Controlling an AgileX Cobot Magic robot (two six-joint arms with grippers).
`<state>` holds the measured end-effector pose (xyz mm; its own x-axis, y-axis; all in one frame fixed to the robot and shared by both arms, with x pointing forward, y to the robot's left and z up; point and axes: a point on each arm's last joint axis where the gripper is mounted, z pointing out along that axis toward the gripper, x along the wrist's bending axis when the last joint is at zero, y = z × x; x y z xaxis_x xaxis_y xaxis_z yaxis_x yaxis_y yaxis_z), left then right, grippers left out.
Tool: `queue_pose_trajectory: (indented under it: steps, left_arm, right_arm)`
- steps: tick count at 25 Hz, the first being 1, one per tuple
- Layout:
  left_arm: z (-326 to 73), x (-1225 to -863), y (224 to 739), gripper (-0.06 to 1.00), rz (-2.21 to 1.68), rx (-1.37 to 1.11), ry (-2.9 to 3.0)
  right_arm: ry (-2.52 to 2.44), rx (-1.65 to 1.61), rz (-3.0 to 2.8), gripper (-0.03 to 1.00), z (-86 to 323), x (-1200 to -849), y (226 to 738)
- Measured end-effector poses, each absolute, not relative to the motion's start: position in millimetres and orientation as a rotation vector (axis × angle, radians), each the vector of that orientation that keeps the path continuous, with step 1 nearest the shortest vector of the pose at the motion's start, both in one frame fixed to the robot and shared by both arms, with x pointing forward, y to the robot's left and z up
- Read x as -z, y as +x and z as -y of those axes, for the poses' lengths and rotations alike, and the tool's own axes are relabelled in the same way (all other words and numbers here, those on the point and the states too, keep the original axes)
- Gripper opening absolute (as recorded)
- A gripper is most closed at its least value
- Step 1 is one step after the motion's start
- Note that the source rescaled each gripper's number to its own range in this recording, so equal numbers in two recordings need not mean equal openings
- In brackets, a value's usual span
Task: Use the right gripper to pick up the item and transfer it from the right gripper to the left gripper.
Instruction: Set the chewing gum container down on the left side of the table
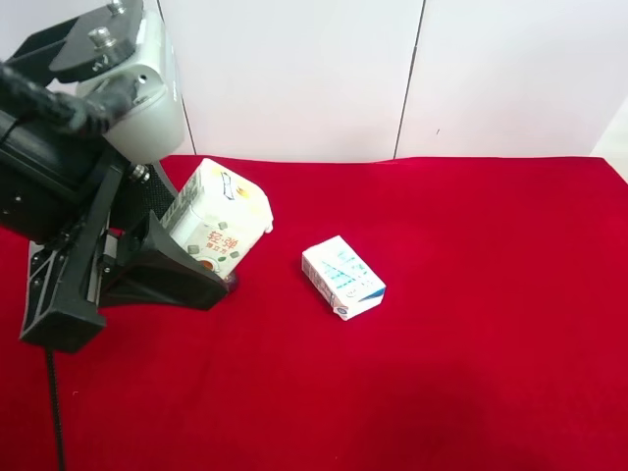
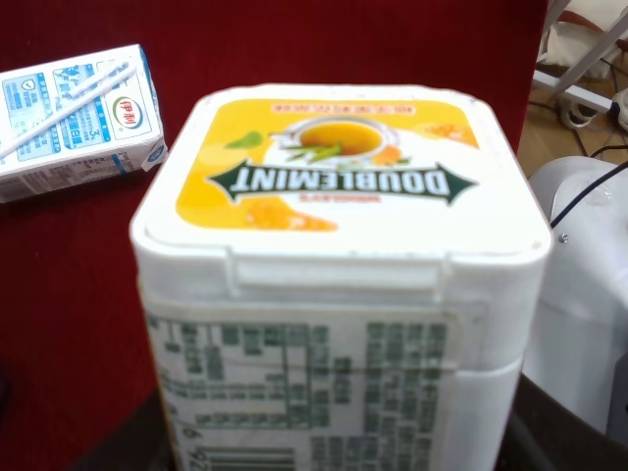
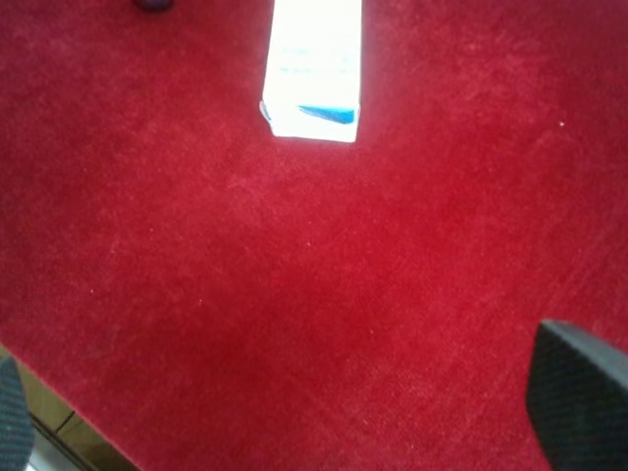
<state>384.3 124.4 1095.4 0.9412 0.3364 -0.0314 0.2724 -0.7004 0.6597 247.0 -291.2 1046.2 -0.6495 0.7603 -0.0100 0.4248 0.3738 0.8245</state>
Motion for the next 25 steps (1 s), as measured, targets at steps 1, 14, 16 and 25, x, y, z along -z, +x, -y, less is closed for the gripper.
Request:
queue_pose_trajectory:
  steps: [1, 14, 16, 25]
  left_arm:
    - [-124, -1095, 384, 0.0, -0.428, -0.119, 2.385]
    - [-124, -1096, 386, 0.0, -0.431, -0.136, 2.37]
    - [-123, -1097, 387, 0.0, -0.434, -0.147, 2.359]
    - [-123, -1098, 388, 0.0, -0.452, -0.155, 2.342]
  right_arm:
    - [1.031, -1.18, -2.249, 1.0, 291, -1046, 247]
    - [1.149, -1.137, -2.142, 1.0, 293, -1047, 247]
    - [1.241, -1.104, -2.041, 1.0, 295, -1047, 246]
    - [1.42, -1.032, -1.748, 1.0, 299, -1046, 236]
